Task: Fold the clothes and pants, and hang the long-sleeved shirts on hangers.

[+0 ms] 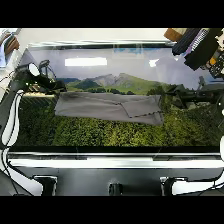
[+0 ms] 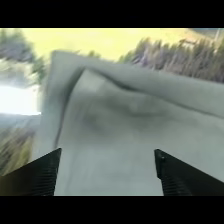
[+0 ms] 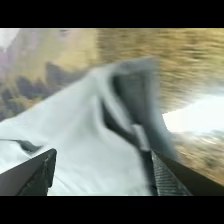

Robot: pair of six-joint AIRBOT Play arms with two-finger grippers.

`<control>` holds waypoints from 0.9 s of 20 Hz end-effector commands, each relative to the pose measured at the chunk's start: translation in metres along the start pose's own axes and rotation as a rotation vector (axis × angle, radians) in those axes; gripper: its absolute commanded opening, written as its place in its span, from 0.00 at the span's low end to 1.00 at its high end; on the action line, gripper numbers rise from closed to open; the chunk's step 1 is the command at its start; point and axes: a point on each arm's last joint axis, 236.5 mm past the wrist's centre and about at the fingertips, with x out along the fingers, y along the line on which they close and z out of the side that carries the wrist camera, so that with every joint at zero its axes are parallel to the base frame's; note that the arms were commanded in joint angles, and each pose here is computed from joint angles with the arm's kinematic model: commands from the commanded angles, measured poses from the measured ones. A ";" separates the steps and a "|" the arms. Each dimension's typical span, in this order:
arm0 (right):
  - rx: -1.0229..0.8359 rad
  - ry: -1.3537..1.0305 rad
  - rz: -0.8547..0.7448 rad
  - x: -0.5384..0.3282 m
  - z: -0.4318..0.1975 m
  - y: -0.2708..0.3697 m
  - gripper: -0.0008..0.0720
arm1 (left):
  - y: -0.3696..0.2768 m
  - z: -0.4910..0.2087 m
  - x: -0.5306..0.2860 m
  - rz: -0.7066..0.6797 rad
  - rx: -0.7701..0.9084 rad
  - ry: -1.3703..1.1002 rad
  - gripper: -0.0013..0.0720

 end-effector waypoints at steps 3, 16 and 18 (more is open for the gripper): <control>-0.023 0.248 -0.007 0.023 -0.039 -0.040 0.95 | 0.011 -0.006 -0.062 0.110 0.030 -0.024 0.99; -0.088 0.322 -0.011 0.097 -0.066 -0.031 0.64 | 0.004 -0.007 -0.084 0.098 0.011 -0.052 0.99; -0.103 0.304 -0.023 0.106 -0.067 -0.024 0.33 | -0.006 -0.009 -0.083 0.057 0.006 -0.044 0.99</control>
